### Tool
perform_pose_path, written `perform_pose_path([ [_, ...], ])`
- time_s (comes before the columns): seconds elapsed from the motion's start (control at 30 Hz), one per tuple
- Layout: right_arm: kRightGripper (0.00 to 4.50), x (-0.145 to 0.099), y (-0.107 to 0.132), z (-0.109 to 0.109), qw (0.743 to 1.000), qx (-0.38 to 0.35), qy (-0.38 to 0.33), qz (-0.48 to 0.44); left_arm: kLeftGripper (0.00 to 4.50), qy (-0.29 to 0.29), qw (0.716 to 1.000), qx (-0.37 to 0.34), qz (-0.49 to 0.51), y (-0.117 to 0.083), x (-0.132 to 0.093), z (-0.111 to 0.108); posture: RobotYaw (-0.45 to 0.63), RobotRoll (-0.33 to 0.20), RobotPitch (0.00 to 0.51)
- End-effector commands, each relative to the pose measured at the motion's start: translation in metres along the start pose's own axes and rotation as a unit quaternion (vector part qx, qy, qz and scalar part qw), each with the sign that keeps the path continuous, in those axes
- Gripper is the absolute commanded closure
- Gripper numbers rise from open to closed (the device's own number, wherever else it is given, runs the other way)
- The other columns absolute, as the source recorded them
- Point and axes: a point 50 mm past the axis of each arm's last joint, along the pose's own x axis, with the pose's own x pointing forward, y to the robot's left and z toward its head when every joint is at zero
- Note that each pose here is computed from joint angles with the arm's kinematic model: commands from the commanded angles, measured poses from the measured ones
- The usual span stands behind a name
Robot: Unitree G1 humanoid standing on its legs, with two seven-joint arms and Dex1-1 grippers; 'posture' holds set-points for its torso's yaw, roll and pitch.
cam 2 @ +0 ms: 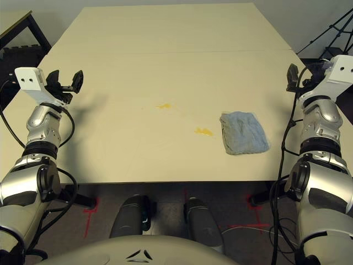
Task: Wipe the water off the table with a rag.
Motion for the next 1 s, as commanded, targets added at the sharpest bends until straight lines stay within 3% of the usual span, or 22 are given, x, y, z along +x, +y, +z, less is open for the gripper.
perform_pose_path([
  [0.03, 0.02, -0.001, -0.002, 0.000, 1.000, 0.003, -0.001, -0.001, 0.00, 0.007, 1.000, 0.000, -0.009, -0.004, 0.002, -0.003, -0.01, 0.000, 0.085],
  [0.87, 0.02, -0.009, -0.008, -0.007, 1.000, -0.003, 0.008, -0.009, 0.00, 0.015, 0.999, -0.009, -0.045, -0.018, 0.010, -0.004, -0.11, 0.000, 0.083],
  [1.0, 0.02, -0.008, -0.006, -0.008, 1.000, -0.001, 0.011, -0.007, 0.00, -0.004, 0.991, -0.033, -0.127, -0.025, 0.008, 0.000, -0.10, 0.000, 0.082],
])
